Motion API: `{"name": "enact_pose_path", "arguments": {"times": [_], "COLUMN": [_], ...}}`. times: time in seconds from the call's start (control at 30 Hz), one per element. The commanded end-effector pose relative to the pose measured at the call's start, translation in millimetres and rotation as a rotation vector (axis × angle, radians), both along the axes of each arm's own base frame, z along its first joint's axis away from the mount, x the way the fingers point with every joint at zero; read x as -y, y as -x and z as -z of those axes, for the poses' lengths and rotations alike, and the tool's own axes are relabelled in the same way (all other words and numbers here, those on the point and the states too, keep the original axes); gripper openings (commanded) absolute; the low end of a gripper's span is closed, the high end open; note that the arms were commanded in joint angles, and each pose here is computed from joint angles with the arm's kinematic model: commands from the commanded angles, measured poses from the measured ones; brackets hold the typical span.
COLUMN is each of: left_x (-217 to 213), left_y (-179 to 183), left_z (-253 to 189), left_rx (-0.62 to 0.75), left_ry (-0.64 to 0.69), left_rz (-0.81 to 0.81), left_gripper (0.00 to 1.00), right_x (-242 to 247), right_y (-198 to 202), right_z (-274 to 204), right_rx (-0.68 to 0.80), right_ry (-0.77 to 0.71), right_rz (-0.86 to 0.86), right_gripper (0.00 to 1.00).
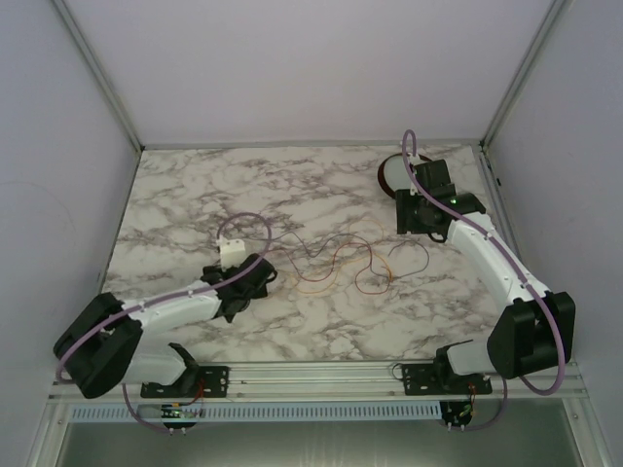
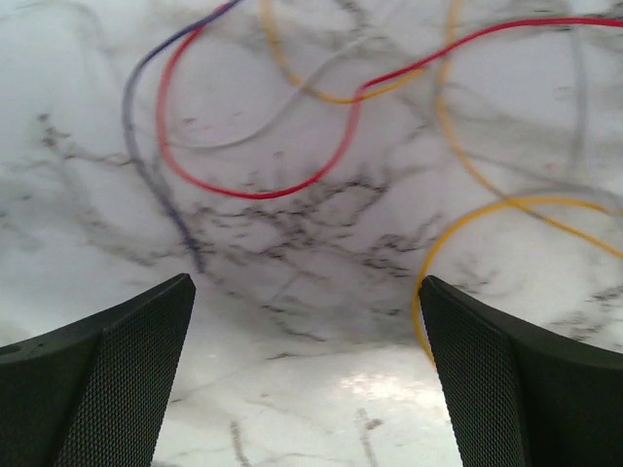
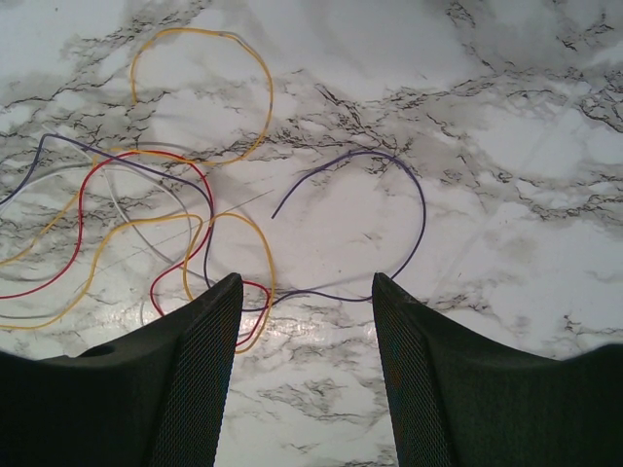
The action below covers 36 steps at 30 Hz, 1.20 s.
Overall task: Zip-tie the wires
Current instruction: Straighten the cable at the center of the board.
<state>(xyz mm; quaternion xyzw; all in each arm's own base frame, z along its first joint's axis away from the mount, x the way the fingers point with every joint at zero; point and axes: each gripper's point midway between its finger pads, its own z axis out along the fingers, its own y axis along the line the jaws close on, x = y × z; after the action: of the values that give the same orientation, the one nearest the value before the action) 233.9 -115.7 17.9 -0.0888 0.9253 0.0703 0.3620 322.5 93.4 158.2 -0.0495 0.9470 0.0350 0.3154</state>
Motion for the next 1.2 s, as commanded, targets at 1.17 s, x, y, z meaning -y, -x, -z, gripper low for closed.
{"name": "enact_pose_path", "arguments": {"times": [1.17], "left_x": [-59.2], "left_y": [-52.4], "left_z": [-200.1], "left_rx": [0.646], "left_ry": [0.274], "left_rz": [-0.005], "left_gripper": [1.0], "right_x": [82.2], "right_y": [-24.4], "right_z": [-43.3], "right_rx": [0.427], "right_ry": [-0.03], "right_rz": [0.409], "right_gripper": [0.64]}}
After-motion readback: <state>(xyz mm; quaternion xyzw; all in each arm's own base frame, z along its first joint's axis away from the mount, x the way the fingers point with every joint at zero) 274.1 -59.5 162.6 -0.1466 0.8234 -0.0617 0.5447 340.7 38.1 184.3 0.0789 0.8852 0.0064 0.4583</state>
